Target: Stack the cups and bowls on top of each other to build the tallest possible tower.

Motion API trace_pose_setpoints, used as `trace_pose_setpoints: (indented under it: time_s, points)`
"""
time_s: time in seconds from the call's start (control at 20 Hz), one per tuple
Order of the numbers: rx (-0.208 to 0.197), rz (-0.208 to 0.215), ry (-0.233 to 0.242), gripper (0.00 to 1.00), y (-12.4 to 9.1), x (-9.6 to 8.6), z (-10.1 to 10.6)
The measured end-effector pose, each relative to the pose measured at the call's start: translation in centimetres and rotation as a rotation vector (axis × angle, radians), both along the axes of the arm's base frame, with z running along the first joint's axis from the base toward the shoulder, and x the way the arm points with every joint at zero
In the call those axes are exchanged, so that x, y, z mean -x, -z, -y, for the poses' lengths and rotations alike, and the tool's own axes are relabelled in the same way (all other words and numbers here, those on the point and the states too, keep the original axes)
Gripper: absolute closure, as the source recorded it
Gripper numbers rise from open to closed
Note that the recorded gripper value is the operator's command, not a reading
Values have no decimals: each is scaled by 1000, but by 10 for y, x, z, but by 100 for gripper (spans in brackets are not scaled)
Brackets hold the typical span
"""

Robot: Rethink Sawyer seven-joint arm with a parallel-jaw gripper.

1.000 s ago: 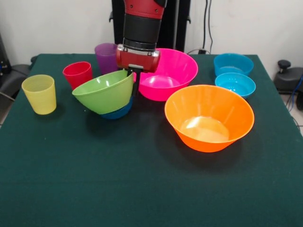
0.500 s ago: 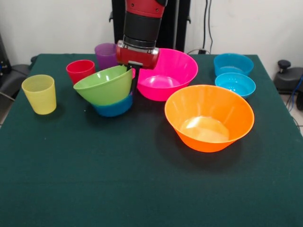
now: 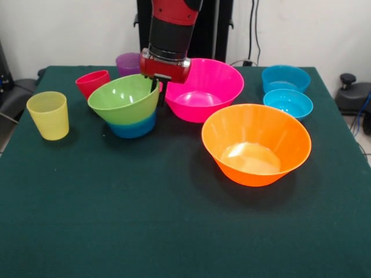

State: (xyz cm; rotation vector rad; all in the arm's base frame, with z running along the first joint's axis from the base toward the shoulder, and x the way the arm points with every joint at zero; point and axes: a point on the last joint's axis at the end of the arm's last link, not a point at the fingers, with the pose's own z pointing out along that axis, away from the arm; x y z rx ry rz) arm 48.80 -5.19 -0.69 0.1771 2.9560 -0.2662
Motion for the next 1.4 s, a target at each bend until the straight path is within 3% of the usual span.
trace_pose_setpoints:
  time_s: [1.15,1.2,1.4]
  points:
    - [9,14,-32,100,13,-3,-6]
    - [7,14,-31,0,13,-3,-5]
    - [3,8,-27,0,16,-2,-5]
